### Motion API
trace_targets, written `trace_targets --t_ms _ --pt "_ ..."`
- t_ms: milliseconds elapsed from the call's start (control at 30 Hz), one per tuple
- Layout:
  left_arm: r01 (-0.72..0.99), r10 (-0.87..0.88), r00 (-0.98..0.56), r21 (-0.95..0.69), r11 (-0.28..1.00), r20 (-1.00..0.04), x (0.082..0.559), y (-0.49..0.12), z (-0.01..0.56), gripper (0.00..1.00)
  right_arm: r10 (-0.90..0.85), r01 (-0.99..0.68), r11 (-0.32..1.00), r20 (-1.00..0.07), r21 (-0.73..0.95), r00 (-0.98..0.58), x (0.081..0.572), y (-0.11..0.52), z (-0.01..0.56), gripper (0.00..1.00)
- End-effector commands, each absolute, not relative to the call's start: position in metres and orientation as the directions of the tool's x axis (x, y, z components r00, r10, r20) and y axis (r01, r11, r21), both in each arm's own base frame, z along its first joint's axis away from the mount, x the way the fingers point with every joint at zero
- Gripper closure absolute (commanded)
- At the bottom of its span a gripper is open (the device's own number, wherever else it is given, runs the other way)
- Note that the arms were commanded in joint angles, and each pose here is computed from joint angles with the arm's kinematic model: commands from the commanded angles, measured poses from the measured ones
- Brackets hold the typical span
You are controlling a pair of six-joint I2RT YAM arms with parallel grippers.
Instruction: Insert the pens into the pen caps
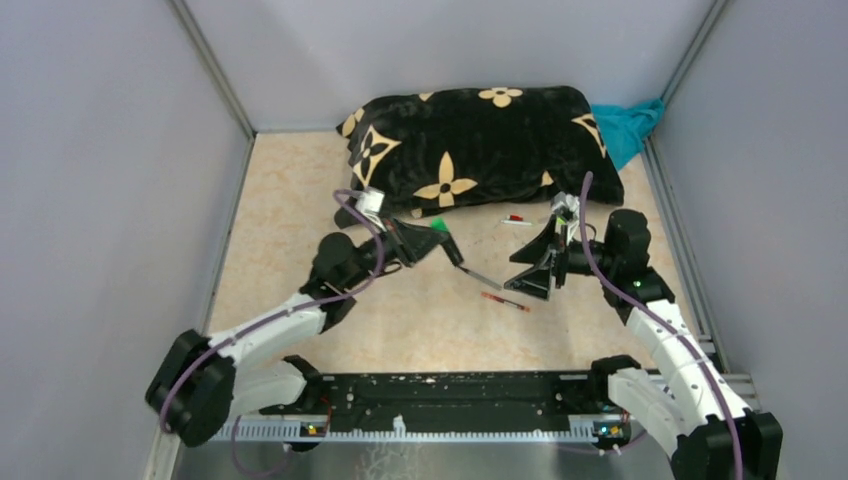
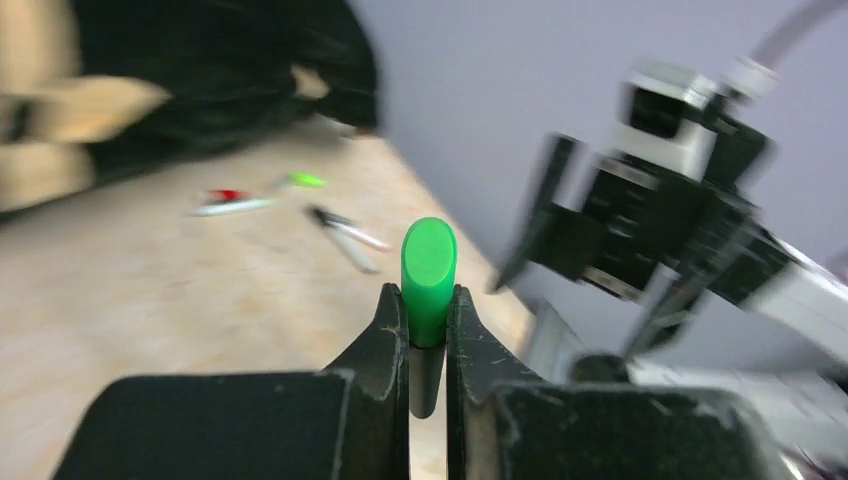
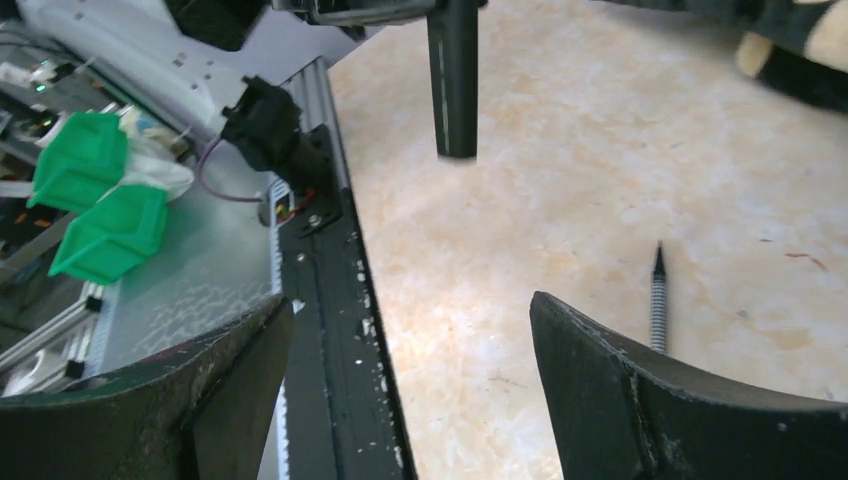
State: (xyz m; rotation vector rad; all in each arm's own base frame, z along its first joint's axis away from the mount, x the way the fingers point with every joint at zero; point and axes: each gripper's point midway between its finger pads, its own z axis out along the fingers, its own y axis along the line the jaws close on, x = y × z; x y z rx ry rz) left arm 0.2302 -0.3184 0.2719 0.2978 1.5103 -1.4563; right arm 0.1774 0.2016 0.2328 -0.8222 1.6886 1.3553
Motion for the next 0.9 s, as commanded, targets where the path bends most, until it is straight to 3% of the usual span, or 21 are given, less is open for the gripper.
trace_targets --t_ms 0,100,333,667,867 --pt "0.412 -0.475 -0.447 -0.646 0.643 -0.758 0.278 -0.225 0.201 1.0 -0.038 -0.878 0.348 -0.931 0.328 -0.363 0.202 0.186 0.239 0.13" --pt "0.253 -0.494 -0.413 -0.618 0.745 -0.765 0.297 -0.16 0.174 1.0 -0.056 -0.866 0.393 -0.932 0.309 -0.357 0.21 0.181 0.235 0.13" --pt "0.034 -0.548 -0.368 -0.6 0.799 -0.751 0.343 -0.059 0.151 1.0 -0.091 -0.851 0.452 -0.935 0.267 -0.342 0.223 0.175 0.228 0.12" --pt "-0.11 -0.635 -0.38 -0.649 0.753 -0.672 0.4 0.005 0.129 1.0 -0.103 -0.838 0.487 -0.936 0.247 -0.336 0.229 0.168 0.226 0.12" --pt "-0.182 -0.662 -0.498 -0.679 0.711 -0.56 0.41 0.022 0.092 1.0 -0.099 -0.833 0.496 -0.938 0.244 -0.333 0.231 0.166 0.226 0.12"
